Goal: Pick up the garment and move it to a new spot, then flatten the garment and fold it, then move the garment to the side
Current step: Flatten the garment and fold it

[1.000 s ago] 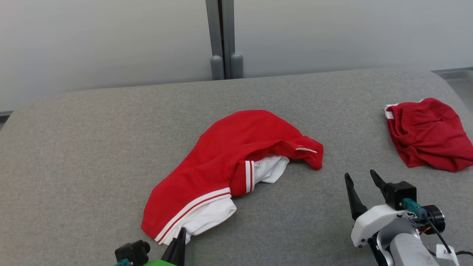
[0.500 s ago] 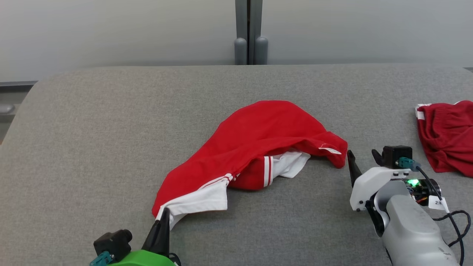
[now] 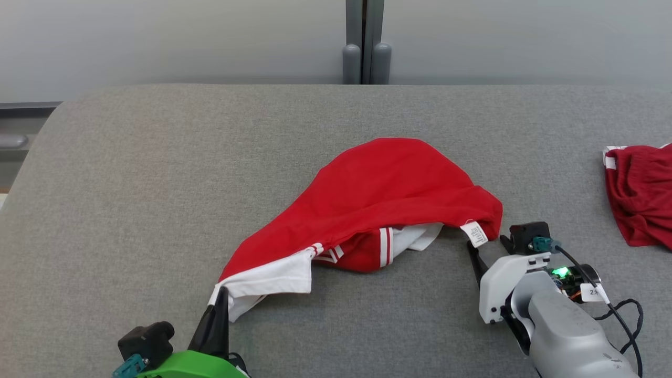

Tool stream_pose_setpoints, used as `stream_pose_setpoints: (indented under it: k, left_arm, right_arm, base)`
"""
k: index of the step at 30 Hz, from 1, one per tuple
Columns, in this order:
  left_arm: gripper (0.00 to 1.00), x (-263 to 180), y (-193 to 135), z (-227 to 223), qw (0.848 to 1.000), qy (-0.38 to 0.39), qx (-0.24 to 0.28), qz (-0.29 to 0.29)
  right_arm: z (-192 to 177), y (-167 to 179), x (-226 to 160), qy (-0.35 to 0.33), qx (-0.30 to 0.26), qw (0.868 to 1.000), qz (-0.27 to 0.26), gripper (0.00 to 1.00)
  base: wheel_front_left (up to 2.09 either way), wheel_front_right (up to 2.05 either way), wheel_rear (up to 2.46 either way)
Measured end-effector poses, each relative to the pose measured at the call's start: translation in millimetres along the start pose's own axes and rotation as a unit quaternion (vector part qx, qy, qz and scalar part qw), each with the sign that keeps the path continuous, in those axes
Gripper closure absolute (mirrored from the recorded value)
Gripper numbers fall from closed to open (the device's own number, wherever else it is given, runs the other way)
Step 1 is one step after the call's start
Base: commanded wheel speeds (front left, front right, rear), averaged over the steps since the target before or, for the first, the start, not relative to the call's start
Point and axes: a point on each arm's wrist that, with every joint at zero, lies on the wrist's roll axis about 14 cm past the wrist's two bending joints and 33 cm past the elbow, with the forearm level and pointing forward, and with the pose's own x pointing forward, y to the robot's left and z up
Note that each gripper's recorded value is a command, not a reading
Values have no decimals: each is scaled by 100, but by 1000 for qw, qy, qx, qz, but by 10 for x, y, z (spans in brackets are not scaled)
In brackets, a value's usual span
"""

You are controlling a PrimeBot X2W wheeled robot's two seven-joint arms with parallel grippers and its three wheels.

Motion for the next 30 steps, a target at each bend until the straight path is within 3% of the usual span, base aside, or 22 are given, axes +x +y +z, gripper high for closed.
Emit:
stream_pose_setpoints:
  k: [5,10,18,20,23,30]
  left_arm:
    - [100,25,1,36,1000,-5,2,0]
    - [100,43,22,34,1000,-3,4,3]
    - [100,54,74,21,1000,0,3,11]
    - [100,73,77,50,1000,-4,3,11]
    - [100,100,89,94,1000,-9,7,12]
    - [100,182,3,269,999,-31,25,-11]
  right_arm:
    - [-33,27,-12,2,-1,1000,6,0]
    - [173,42,72,-25,-27,999,13,0]
    - [77,-21,141,-6,-61,998,9,3]
    - [70,-31,173,-2,-67,998,9,64]
    - [56,-50,200,0,-73,997,7,100]
    - [292,-116,181,-37,-88,995,-2,100]
  base:
    - [0,0,0]
    - [0,0,0]
    - [0,0,0]
    - [0,0,0]
    - [0,0,0]
    - [0,0,0]
